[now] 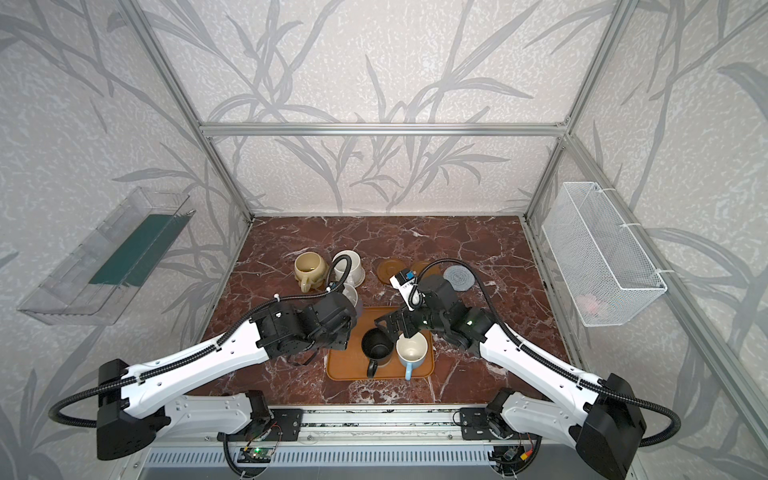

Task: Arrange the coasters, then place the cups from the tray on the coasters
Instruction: 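Carry the lavender mug with the left gripper toward the small wooden saucer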

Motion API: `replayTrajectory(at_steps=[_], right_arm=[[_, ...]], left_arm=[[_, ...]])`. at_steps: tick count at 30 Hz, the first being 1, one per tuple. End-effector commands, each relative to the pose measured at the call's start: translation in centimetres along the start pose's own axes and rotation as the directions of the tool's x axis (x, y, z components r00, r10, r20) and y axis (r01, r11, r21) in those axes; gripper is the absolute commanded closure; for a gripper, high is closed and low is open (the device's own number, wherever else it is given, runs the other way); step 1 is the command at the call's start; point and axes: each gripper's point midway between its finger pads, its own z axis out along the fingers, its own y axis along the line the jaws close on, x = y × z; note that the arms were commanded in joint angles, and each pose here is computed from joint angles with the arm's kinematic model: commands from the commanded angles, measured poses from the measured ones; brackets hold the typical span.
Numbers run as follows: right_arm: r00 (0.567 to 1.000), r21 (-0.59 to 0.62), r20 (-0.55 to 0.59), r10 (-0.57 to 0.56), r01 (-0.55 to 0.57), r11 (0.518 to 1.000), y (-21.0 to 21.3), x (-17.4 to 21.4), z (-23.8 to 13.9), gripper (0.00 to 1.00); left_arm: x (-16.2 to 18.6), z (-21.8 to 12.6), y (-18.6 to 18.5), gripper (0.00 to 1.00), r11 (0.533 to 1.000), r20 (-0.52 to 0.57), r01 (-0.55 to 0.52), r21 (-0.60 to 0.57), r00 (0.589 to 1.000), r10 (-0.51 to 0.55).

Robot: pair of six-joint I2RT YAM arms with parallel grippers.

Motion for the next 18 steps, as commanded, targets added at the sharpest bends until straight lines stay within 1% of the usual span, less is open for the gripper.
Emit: replayTrajectory(at_steps=[1,4,7,11,12,14,16,18], right_arm=[[0.997,0.006,0.074,0.024,-0.024,1.000,0.2,-2.9,-0.5,0.01],[0.995,0.011,0.095,0.035,-0.037,0.999,-0.1,-3.7,-0.9,0.01],[0.994,0.019,0.093,0.058,-0.060,0.998,-0.7,-4.1,-1.3,0.01],[0.990,0.074,0.089,0.110,-0.117,0.990,-2.8,-4.1,-2.0,0.01],[0.987,0.095,0.091,0.131,-0.140,0.986,-3.7,-4.1,-2.2,0.01],[0.973,0.131,0.100,0.208,-0.220,0.967,-5.7,-4.0,-2.7,0.01],[0.959,0.106,0.109,0.260,-0.271,0.957,-6.5,-4.1,-2.8,0.01],[0.956,0.045,0.125,0.265,-0.273,0.961,-6.3,-4.5,-2.7,0.01]], left_arm=[[-3.2,-1.0,-0.5,1.00,1.000,0.084,-0.010,0.005,0.996,0.009],[-5.0,-1.0,-0.9,1.00,1.000,0.091,-0.007,0.019,0.996,0.006],[-6.4,-0.6,-1.5,1.00,0.999,0.085,-0.006,0.049,0.996,0.002],[-8.0,-0.1,-2.2,1.00,0.998,0.080,-0.027,0.057,0.997,0.023],[-8.5,0.1,-2.3,1.00,0.998,0.079,-0.034,0.055,0.996,0.029],[-9.3,0.6,-2.6,1.00,0.998,0.067,-0.054,0.041,0.996,0.052],[-10.2,1.0,-2.8,1.00,0.998,0.061,-0.065,0.027,0.996,0.064],[-11.1,1.4,-3.2,1.00,0.997,0.058,-0.071,0.027,0.996,0.070]])
